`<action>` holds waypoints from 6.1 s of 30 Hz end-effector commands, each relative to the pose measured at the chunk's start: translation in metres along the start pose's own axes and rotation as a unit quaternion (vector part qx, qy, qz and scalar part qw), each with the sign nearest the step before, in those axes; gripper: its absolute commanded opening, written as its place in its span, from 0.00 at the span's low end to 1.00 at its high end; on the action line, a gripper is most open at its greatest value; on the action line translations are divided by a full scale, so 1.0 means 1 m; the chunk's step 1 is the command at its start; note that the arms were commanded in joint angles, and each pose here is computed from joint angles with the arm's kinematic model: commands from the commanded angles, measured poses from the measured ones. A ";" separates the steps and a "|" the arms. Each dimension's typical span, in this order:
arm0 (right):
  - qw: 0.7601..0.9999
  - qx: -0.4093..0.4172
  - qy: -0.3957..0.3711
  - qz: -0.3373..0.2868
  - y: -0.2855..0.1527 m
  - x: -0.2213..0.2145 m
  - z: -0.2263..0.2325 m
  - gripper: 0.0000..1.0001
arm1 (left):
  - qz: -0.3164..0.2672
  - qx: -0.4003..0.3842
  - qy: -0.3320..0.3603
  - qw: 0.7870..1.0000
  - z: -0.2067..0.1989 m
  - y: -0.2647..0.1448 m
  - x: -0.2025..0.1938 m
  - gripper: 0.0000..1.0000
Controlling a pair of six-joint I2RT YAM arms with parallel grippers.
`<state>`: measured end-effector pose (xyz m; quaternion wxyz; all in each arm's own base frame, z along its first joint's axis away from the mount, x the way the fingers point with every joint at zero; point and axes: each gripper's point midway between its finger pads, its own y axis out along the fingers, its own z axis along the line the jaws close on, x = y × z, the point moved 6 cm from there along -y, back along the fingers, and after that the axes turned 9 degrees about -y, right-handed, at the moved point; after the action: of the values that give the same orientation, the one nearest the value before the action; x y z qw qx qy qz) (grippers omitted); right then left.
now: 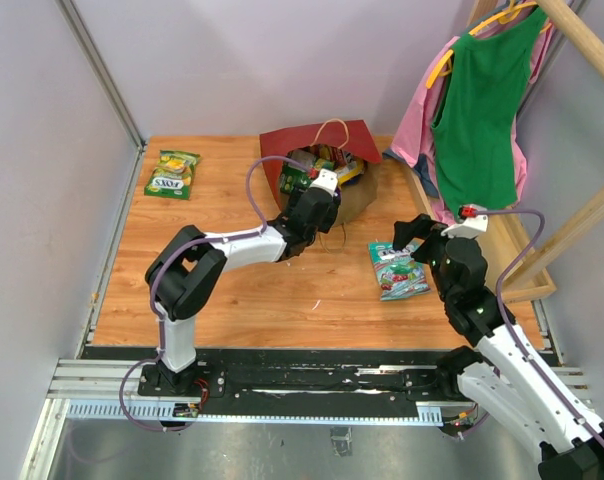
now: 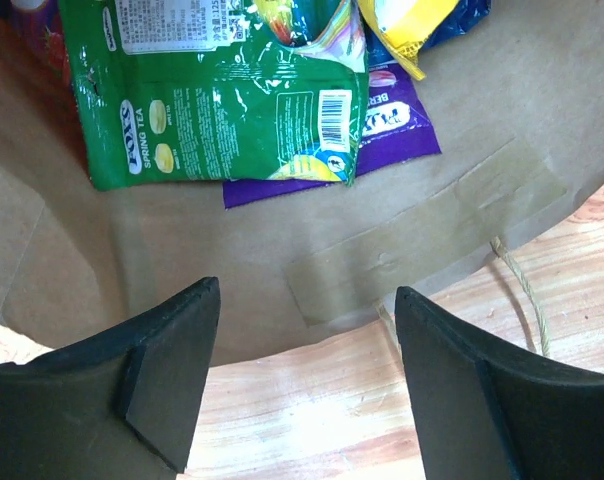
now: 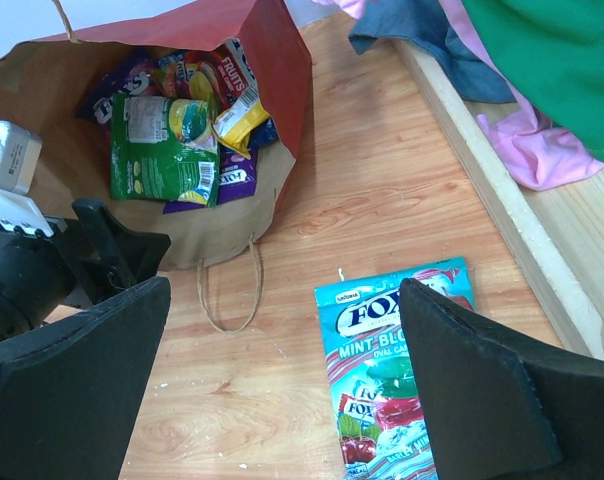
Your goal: Take the snacks out of the paper bag
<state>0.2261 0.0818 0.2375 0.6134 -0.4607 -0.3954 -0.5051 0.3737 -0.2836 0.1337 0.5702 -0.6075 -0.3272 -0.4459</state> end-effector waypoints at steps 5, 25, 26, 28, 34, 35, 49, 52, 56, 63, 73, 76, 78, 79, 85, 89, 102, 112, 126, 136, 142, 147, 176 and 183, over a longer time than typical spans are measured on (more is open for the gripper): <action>1.000 0.001 0.005 -0.007 0.004 0.002 0.000 0.99 | -0.016 -0.001 0.032 0.999 -0.011 0.016 0.006 0.78; 1.000 -0.003 0.010 -0.015 0.000 0.003 -0.003 0.99 | 0.026 0.013 0.130 0.991 -0.044 0.079 -0.003 0.85; 1.000 -0.003 0.009 -0.015 -0.001 0.003 -0.003 0.99 | 0.032 0.016 0.134 0.990 -0.044 0.082 -0.007 0.85; 1.000 -0.003 0.010 -0.017 -0.002 0.003 -0.004 0.98 | 0.039 0.015 0.136 0.990 -0.046 0.086 -0.012 0.83; 0.998 0.031 0.012 -0.045 -0.012 0.025 0.005 0.99 | 0.054 0.014 0.130 0.990 -0.046 0.096 -0.018 0.74; 0.997 0.048 0.014 -0.052 -0.015 0.032 0.010 0.99 | 0.057 0.014 0.128 0.990 -0.045 0.098 -0.019 0.73; 0.976 0.159 0.074 -0.129 -0.049 0.124 0.051 0.99 | 0.082 0.022 0.124 0.989 -0.034 0.117 -0.022 0.54; 0.975 0.155 0.077 -0.136 -0.050 0.127 0.050 0.99 | 0.082 0.026 0.120 0.989 -0.031 0.120 -0.021 0.48; 0.976 0.157 0.075 -0.131 -0.046 0.130 0.053 0.99 | 0.080 0.033 0.121 0.989 -0.029 0.120 -0.019 0.33; 0.974 0.164 0.082 -0.130 -0.045 0.129 0.056 0.99 | 0.080 0.042 0.122 0.988 -0.024 0.119 -0.019 0.01; 0.976 0.164 0.081 -0.119 -0.040 0.129 0.059 0.99 | 0.055 0.036 0.100 0.993 -0.018 0.097 0.011 0.01; 0.975 0.166 0.082 -0.126 -0.041 0.131 0.059 0.99 | 0.043 0.031 0.092 0.994 -0.018 0.084 0.026 0.00; 0.974 0.169 0.084 -0.126 -0.041 0.130 0.059 0.99 | 0.033 0.019 0.086 0.996 -0.021 0.073 0.036 0.01; 0.974 0.169 0.085 -0.125 -0.041 0.129 0.059 0.99 | 0.029 0.011 0.083 0.996 -0.023 0.067 0.040 0.01; 0.975 0.162 0.087 -0.122 -0.038 0.125 0.058 0.98 | -0.002 -0.016 0.071 0.997 -0.037 0.027 0.076 0.01; 0.975 0.168 0.086 -0.117 -0.035 0.125 0.061 0.99 | -0.026 -0.032 0.059 0.997 -0.040 -0.003 0.099 0.01; 0.973 0.178 0.087 -0.122 -0.037 0.129 0.063 0.99 | -0.100 -0.098 -0.049 0.989 -0.003 -0.125 0.153 0.01; 0.970 0.194 0.096 -0.114 -0.034 0.128 0.070 0.99 | -0.128 -0.039 -0.108 0.985 0.069 -0.192 0.134 0.00; 0.961 0.250 0.096 -0.071 -0.023 0.120 0.095 0.99 | -0.033 0.002 -0.291 0.956 0.166 -0.151 0.029 0.00; 0.964 0.237 0.082 -0.082 -0.027 0.117 0.088 0.99 | -0.008 0.158 -0.359 0.920 0.231 -0.122 -0.039 0.01; 0.961 0.250 0.105 -0.056 -0.019 0.104 0.094 0.99 | -0.008 0.204 -0.384 0.900 0.257 -0.124 -0.053 0.01; 0.958 0.258 0.110 -0.061 -0.022 0.109 0.096 0.99 | -0.015 0.230 -0.400 0.887 0.275 -0.128 -0.060 0.01; 0.920 0.306 0.243 0.003 0.007 0.086 0.113 0.98 | -0.018 0.302 -0.536 0.788 0.339 -0.130 -0.114 0.01; 0.915 0.321 0.244 0.012 0.009 0.087 0.118 0.99 | -0.032 0.314 -0.560 0.766 0.356 -0.131 -0.115 0.01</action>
<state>0.2516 0.1743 0.3295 0.8120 -0.1492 -0.3541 -0.4394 0.2578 0.0852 0.0823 0.4624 -0.5347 -0.7007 0.0961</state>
